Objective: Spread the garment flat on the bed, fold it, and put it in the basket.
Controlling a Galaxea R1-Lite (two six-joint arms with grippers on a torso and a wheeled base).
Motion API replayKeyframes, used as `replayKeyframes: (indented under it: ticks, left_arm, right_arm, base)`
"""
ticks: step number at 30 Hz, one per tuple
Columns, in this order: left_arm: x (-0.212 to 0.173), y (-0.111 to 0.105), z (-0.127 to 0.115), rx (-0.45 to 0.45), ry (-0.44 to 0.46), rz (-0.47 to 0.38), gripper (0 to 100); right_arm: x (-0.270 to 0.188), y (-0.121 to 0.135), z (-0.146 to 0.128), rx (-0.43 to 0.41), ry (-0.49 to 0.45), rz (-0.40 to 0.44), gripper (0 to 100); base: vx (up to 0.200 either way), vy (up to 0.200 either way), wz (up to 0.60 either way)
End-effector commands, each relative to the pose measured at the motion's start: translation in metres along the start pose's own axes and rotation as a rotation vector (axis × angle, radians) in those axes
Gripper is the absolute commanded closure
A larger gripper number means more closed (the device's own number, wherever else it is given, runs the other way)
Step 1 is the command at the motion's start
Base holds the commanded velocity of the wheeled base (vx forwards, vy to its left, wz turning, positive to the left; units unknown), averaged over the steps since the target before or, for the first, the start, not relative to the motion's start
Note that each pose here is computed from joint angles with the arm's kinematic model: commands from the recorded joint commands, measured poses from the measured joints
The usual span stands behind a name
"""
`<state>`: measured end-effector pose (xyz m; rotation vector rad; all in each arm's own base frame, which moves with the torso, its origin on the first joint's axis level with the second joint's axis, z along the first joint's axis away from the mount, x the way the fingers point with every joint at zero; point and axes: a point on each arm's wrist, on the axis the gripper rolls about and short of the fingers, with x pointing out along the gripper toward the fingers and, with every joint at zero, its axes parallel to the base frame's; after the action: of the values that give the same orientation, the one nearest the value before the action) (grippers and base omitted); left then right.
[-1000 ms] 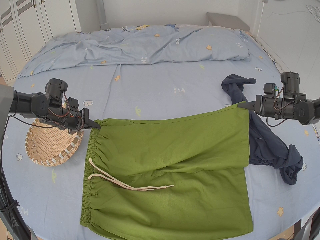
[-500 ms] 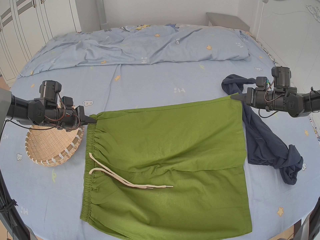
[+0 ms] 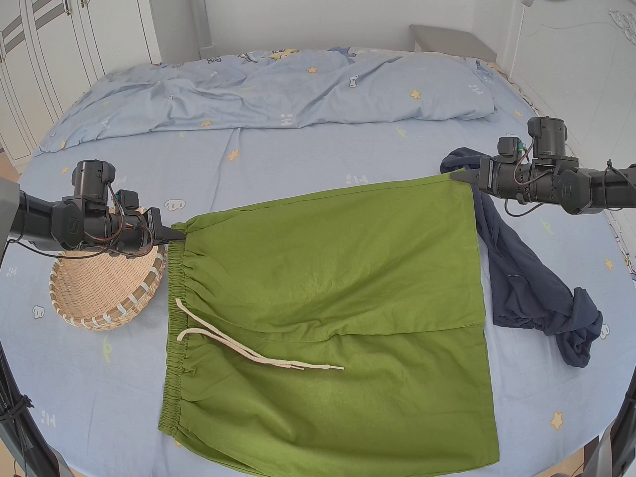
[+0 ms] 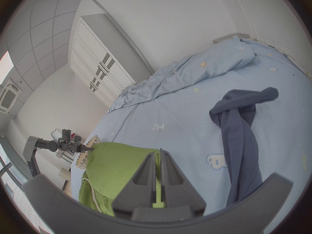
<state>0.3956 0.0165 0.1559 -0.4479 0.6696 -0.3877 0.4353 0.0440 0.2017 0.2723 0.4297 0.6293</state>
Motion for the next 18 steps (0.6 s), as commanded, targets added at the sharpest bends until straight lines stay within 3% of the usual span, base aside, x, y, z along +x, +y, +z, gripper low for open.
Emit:
replayKeyframes:
  ticks: [1,16,17,18]
  left_arm:
    - [-0.002,0.003,0.002,-0.001,-0.011,0.005,100]
    - [0.0,0.002,0.004,0.014,-0.029,-0.001,100]
    - [0.0,0.002,0.004,0.016,-0.03,-0.002,100]
    - [0.001,0.002,0.004,0.016,-0.03,-0.002,100]
  right_arm:
    - [0.01,-0.005,0.005,-0.011,-0.013,-0.009,100]
    - [0.022,-0.013,0.002,0.0,0.006,-0.021,100]
    - [0.023,-0.014,0.002,0.001,0.007,-0.022,0]
    - [0.024,-0.013,0.001,0.0,0.008,-0.02,0]
  base:
    - [0.0,0.0,0.0]
    - [0.0,0.0,0.0]
    - [0.0,0.0,0.0]
    - [0.0,0.0,0.0]
